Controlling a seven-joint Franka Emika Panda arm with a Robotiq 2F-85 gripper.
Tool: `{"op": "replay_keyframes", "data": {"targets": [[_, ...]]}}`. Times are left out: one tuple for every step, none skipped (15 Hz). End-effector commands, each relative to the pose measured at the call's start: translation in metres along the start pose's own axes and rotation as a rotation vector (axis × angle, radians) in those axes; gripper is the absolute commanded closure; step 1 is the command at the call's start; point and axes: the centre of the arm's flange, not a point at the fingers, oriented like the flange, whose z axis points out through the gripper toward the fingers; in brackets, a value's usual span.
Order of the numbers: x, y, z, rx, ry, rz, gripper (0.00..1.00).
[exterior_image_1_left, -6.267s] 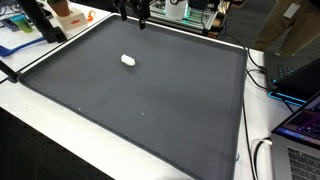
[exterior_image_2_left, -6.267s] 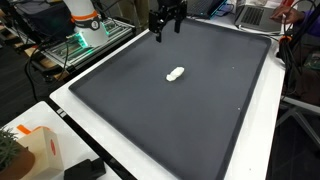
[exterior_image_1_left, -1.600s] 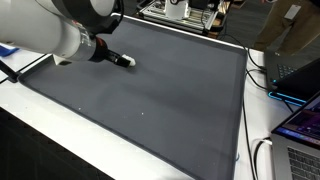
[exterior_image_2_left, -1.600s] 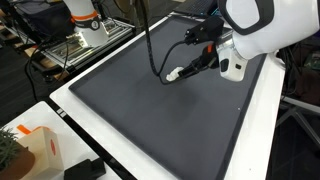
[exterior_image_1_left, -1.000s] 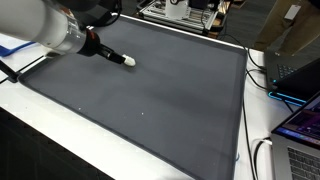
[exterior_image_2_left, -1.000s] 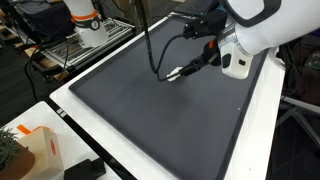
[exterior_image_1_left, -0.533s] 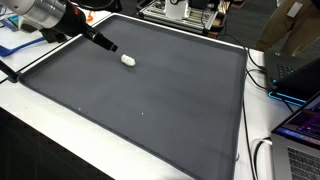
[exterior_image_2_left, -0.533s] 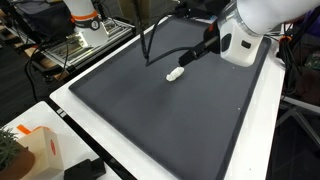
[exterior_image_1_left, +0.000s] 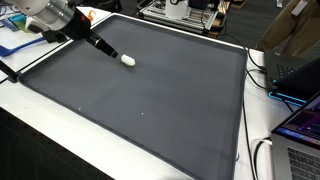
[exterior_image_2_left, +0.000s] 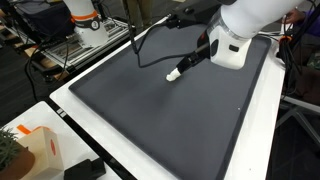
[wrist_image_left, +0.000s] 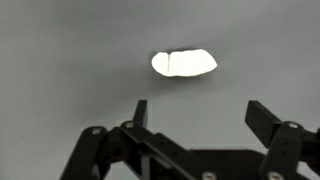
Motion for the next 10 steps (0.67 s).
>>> {"op": "replay_keyframes", "data": {"targets": [[-0.065,0.018,0.043,0.008,0.001,-0.055,0.00],[-0.070,0.020,0.046,0.007,0.004,-0.073,0.00],[-0.076,0.021,0.048,0.008,0.012,-0.105,0.00],[-0.081,0.022,0.051,0.003,0.023,-0.141,0.00],[-0.087,0.024,0.052,0.022,0.055,-0.170,0.00],[-0.026,0.008,0.023,0.007,0.017,-0.118,0.00],[-0.031,0.010,0.024,0.009,0.031,-0.137,0.00],[-0.035,0.010,0.024,0.010,0.037,-0.147,0.00],[-0.039,0.011,0.024,0.010,0.039,-0.151,0.00],[-0.041,0.011,0.023,0.011,0.040,-0.152,0.00]]}}
